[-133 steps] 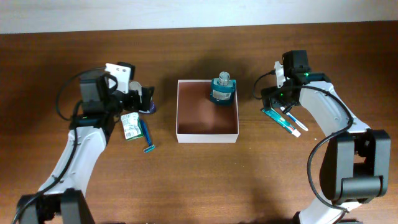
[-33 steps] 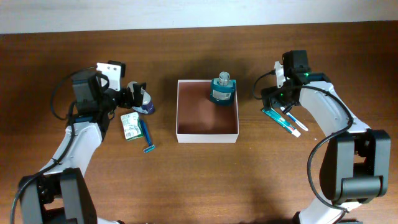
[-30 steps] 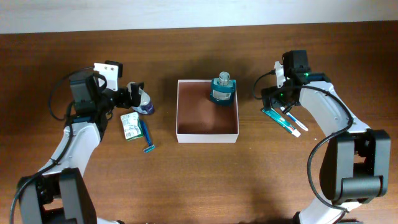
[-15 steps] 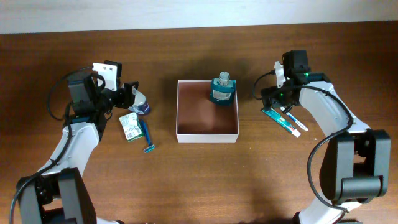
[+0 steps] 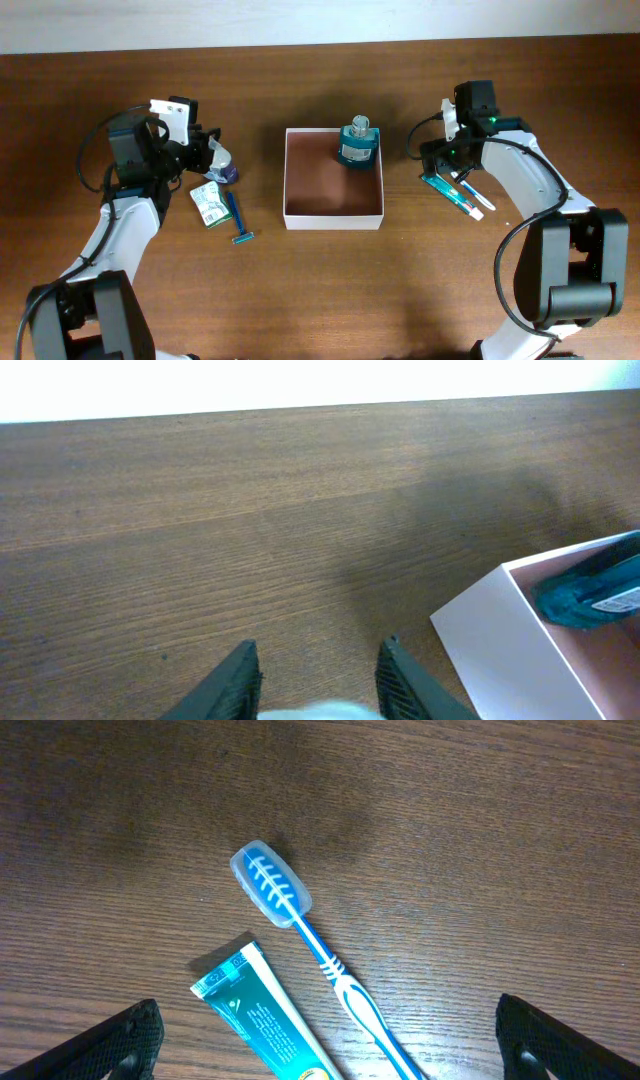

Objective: Pack container
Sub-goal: 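Close the left gripper on the soap bottle pump, then lift the soap bottle with the left gripper and carry it over the box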

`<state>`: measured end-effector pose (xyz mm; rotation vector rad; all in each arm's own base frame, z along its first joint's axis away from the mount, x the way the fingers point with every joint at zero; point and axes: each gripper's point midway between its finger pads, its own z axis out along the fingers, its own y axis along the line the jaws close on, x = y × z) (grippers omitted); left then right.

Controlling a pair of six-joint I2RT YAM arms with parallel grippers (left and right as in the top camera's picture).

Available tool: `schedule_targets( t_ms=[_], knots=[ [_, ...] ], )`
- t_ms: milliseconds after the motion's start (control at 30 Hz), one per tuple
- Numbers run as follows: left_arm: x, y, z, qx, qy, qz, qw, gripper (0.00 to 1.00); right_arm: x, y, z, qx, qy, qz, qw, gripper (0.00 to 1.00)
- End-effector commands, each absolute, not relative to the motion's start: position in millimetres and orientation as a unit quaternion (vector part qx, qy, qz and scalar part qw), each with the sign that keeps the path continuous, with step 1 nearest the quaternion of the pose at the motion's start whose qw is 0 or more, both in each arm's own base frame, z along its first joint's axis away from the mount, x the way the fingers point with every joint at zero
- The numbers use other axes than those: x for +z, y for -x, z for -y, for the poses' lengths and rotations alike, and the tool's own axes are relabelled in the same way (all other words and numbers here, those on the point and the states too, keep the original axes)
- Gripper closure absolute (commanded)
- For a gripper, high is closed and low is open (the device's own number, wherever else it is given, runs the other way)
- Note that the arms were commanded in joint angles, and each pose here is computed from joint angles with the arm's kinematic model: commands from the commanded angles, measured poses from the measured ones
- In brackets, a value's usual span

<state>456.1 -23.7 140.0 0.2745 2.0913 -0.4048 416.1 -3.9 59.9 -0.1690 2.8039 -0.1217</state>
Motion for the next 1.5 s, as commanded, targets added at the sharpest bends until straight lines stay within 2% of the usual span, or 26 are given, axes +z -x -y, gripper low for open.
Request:
schedule_targets(
  t_ms=[0, 133, 400, 767, 1100, 1467],
  knots=[
    [168, -450, 26, -0.167, -0.126, -0.838, 0.504, 0.62, 65, -415, 7, -0.048, 0.059, -0.983, 0.17, 0.01],
    [178, -447, 27, -0.164, -0.128, -0.834, 0.51, 0.67, 65, -415, 7, -0.048, 0.059, -0.983, 0.17, 0.01],
    [193, -442, 35, -0.165, -0.138, -0.826, 0.52, 0.67, 65, -415, 7, -0.048, 0.059, -0.983, 0.17, 0.01],
    [240, -430, 72, -0.144, -0.172, -0.796, 0.563, 0.68, 65, -415, 7, -0.048, 0.059, -0.983, 0.17, 0.01],
    [291, -410, 103, -0.151, -0.14, -0.769, 0.605, 0.69, 65, -415, 7, -0.048, 0.059, -0.983, 0.17, 0.01],
    [304, -399, 145, -0.156, -0.126, -0.76, 0.619, 0.69, 65, -415, 7, -0.048, 0.059, -0.983, 0.17, 0.01]
  ],
)
